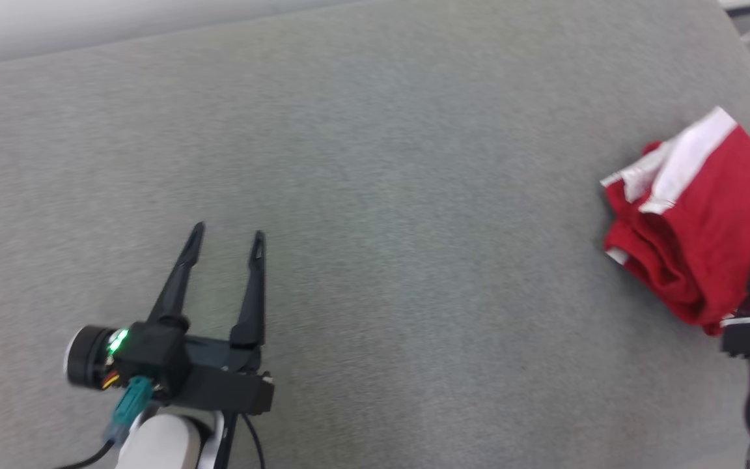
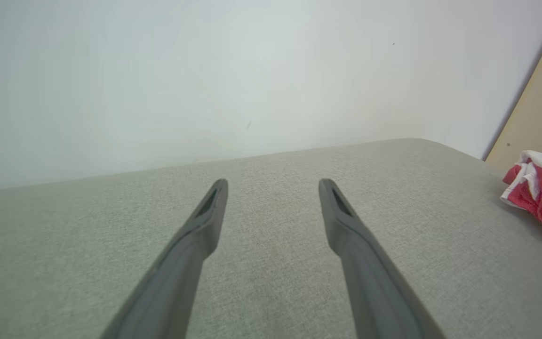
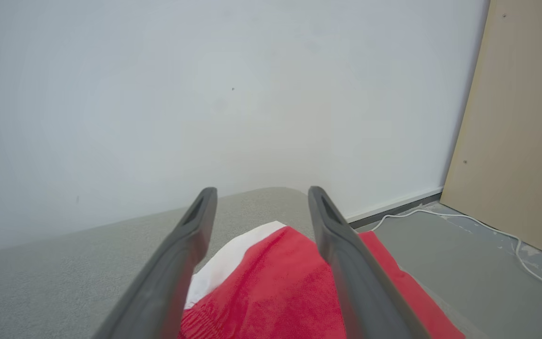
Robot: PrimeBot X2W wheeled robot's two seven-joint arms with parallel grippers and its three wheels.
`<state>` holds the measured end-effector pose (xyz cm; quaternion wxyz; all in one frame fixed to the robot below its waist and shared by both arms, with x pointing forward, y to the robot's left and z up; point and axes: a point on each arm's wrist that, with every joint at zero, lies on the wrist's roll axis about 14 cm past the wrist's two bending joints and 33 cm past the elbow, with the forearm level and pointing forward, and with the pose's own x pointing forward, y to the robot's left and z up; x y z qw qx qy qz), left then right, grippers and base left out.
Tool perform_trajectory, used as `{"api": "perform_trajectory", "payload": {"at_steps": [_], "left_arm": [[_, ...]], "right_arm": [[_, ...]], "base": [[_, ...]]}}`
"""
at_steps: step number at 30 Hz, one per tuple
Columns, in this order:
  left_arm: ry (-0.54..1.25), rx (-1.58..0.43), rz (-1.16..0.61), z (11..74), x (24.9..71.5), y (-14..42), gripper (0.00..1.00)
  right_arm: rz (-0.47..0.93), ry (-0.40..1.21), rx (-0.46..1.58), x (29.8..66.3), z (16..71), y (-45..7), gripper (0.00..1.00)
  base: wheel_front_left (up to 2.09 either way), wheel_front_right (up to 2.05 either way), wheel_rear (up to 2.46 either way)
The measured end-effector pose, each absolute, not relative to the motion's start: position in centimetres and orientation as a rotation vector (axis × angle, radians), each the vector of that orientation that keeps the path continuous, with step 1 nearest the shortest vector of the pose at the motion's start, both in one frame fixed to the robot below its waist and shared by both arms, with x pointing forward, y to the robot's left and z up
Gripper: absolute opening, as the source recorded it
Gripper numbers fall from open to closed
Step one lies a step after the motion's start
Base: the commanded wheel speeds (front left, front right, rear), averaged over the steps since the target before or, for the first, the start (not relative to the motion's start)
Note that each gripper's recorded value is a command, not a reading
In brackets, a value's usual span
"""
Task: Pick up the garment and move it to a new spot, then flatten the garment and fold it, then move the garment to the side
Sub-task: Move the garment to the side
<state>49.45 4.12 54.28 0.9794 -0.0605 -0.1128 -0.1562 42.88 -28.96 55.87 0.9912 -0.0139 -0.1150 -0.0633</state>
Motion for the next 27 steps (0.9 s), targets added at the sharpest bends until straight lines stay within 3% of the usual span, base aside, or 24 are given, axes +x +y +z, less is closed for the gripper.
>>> {"api": "perform_trajectory", "payload": {"at_steps": [13,20,27], "left_arm": [[-0.282,-0.057,-0.055,56.8,45.1,13.6,1.00],[-0.296,-0.026,0.005,57.7,41.7,15.9,1.00],[-0.298,-0.031,0.027,58.1,39.4,16.8,1.00]], "right_arm": [[0.211,-0.227,0.033,43.6,57.5,-15.7,1.00],[0.319,-0.159,0.036,41.4,56.5,-11.8,1.00],[0.323,-0.125,0.042,39.0,56.0,-11.2,1.00]], "base": [[0.00,0.00,0.00],[0.00,0.00,0.00],[0.00,0.00,0.00]]}}
